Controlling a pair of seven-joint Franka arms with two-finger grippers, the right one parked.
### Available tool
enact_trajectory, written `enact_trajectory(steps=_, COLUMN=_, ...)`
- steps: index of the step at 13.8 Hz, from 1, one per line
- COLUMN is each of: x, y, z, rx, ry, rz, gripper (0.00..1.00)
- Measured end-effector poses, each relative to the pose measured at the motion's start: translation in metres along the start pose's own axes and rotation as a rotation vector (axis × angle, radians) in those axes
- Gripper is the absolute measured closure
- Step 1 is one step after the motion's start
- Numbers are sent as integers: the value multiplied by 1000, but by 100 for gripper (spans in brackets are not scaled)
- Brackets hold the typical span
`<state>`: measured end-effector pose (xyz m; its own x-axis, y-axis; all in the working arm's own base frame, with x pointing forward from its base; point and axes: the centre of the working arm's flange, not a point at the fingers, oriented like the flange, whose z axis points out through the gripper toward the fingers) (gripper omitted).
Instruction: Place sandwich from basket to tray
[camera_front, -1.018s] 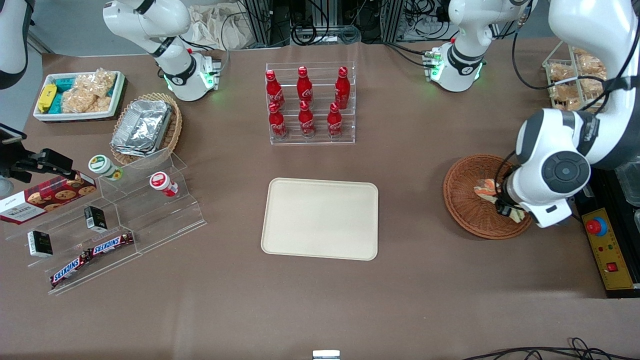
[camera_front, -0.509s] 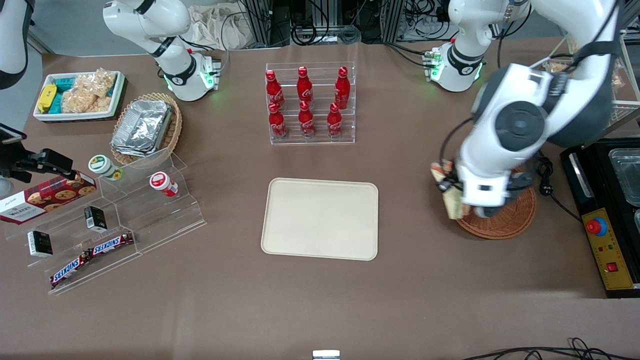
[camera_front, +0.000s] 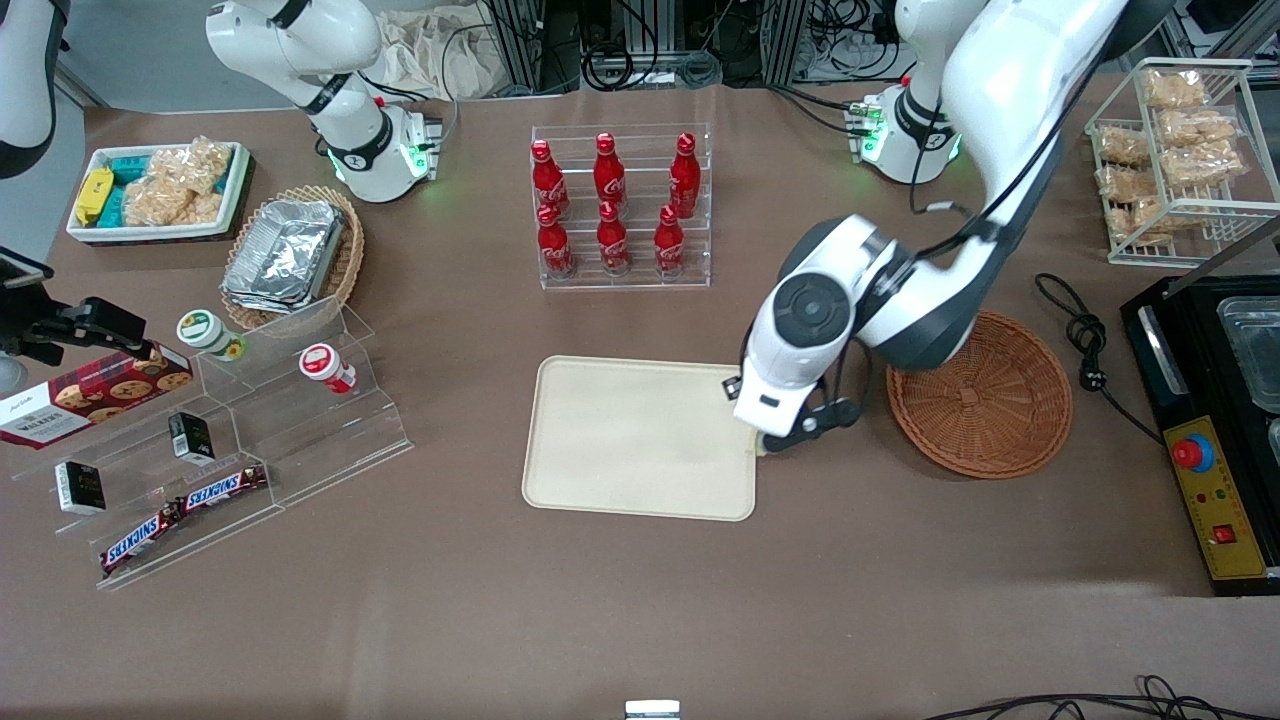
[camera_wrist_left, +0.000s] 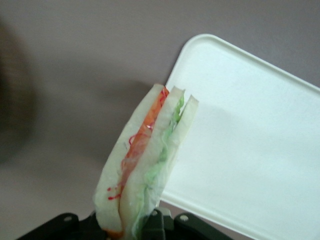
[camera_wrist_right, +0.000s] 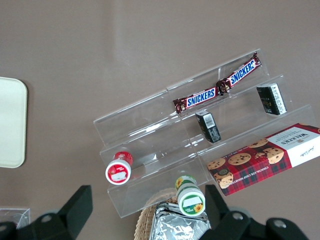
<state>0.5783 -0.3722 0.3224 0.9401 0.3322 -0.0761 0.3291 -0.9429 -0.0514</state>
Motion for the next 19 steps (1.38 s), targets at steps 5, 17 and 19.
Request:
enact_trajectory(steps=5, x=18, y=24, z=48, rx=-21, ry=1, rz=26, gripper=83)
enact_trajectory(steps=17, x=15, y=39, z=49, rx=-78, ry=31, rz=43, gripper=25)
enact_trajectory(steps=19, x=21, y=38, z=32, rx=-82, ry=52, rz=36, gripper=5)
